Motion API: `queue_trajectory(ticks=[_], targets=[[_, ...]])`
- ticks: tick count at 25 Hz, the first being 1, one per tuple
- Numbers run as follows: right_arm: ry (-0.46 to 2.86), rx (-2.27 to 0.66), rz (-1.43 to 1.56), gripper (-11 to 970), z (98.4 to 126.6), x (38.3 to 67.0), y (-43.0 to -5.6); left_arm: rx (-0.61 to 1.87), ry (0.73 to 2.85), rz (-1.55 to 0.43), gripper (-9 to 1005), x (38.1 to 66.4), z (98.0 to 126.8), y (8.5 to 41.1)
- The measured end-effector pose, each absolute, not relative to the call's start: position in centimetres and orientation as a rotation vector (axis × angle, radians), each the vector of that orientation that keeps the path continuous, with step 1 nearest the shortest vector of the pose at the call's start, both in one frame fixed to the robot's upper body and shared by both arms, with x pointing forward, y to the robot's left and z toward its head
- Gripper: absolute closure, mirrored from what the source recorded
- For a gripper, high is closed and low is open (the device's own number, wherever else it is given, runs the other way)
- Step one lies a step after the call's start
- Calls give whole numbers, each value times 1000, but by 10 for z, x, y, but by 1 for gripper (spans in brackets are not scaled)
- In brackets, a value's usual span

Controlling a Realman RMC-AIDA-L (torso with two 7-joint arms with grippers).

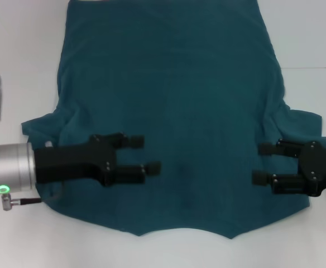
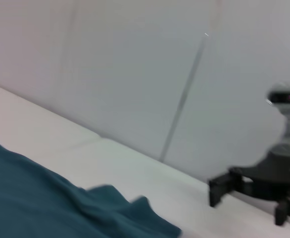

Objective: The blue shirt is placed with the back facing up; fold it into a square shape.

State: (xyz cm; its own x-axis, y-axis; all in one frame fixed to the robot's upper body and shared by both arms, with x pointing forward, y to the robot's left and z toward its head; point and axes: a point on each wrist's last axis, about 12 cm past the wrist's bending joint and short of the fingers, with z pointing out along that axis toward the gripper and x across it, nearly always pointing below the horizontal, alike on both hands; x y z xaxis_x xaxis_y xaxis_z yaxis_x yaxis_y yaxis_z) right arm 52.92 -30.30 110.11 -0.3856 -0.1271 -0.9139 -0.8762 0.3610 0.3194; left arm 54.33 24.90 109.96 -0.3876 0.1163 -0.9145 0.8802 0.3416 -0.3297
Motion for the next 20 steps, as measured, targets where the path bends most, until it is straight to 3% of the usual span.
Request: queue_trajectory(ticks=[8,20], targets=[[1759,-886,1094,59,1103,533,-300,603,1762,-1036,108,550,1097,275],[1779,-832,1090,60,1105,545,-291,123,1939,-826,108,559,1077,323]])
